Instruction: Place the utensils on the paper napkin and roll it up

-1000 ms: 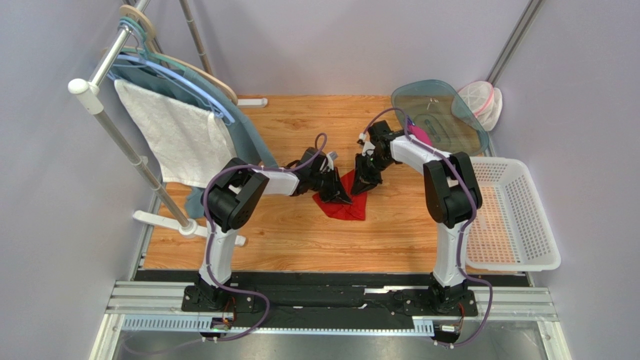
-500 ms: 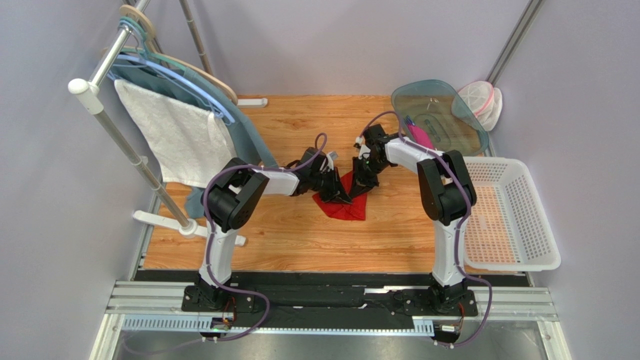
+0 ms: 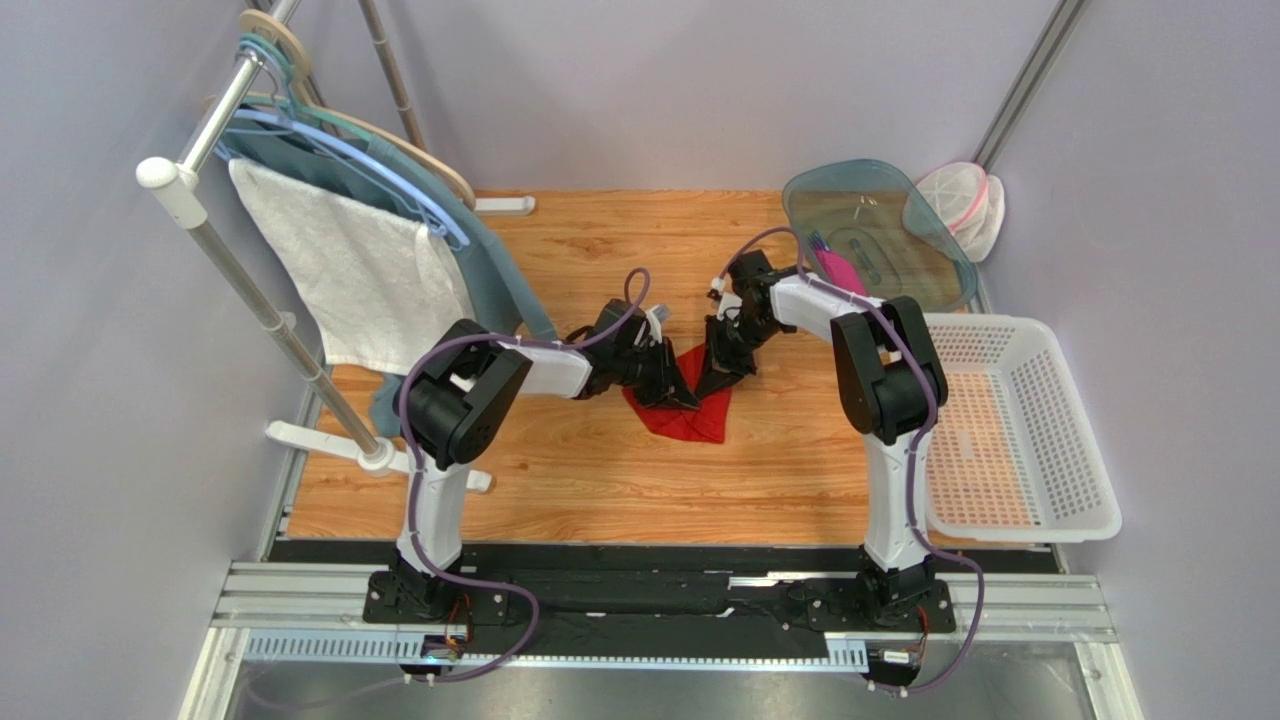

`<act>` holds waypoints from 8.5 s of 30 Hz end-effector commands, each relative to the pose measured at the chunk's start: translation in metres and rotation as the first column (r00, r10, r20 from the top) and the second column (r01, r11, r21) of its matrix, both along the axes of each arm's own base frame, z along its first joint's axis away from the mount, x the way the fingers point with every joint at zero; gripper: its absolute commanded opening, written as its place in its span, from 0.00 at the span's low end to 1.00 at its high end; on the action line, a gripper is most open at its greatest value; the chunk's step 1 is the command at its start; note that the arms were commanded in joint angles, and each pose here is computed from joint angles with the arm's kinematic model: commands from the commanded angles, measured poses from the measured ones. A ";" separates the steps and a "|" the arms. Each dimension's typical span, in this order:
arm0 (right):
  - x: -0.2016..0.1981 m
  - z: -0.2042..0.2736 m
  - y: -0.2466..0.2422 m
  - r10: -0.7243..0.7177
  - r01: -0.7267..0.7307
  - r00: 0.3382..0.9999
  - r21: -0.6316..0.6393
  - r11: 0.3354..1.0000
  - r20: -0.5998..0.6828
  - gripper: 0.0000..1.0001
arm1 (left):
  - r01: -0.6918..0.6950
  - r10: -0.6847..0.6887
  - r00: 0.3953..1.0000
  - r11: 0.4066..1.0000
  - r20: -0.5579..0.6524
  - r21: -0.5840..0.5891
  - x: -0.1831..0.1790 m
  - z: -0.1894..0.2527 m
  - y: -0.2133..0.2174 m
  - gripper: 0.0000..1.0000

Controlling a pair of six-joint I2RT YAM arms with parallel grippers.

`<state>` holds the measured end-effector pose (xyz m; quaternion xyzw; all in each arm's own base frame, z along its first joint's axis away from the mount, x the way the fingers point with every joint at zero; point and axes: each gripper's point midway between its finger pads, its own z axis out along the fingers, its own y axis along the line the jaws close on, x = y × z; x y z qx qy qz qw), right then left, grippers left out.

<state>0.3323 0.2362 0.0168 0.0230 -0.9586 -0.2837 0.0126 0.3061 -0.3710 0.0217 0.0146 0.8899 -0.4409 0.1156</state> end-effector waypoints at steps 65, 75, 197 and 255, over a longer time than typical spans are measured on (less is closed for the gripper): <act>0.006 -0.052 -0.039 0.045 -0.042 0.999 -0.170 0.985 0.014 0.02 | 0.034 -0.122 0.972 0.919 0.203 0.393 0.028 0.021 0.106 0.74; 0.006 -0.053 -0.038 0.052 -0.048 0.998 -0.183 0.982 0.018 0.02 | 0.100 -0.117 0.991 0.965 0.057 0.241 0.009 -0.014 0.080 0.65; 0.011 -0.058 -0.039 0.038 -0.031 0.999 -0.213 0.977 0.031 0.01 | 0.261 -0.257 0.965 0.946 0.044 -0.193 -0.008 0.058 0.022 0.61; 0.008 -0.063 -0.039 0.032 -0.024 0.999 -0.211 0.977 0.035 0.01 | 0.043 -0.043 0.999 0.999 -0.023 0.012 -0.012 0.027 0.016 0.71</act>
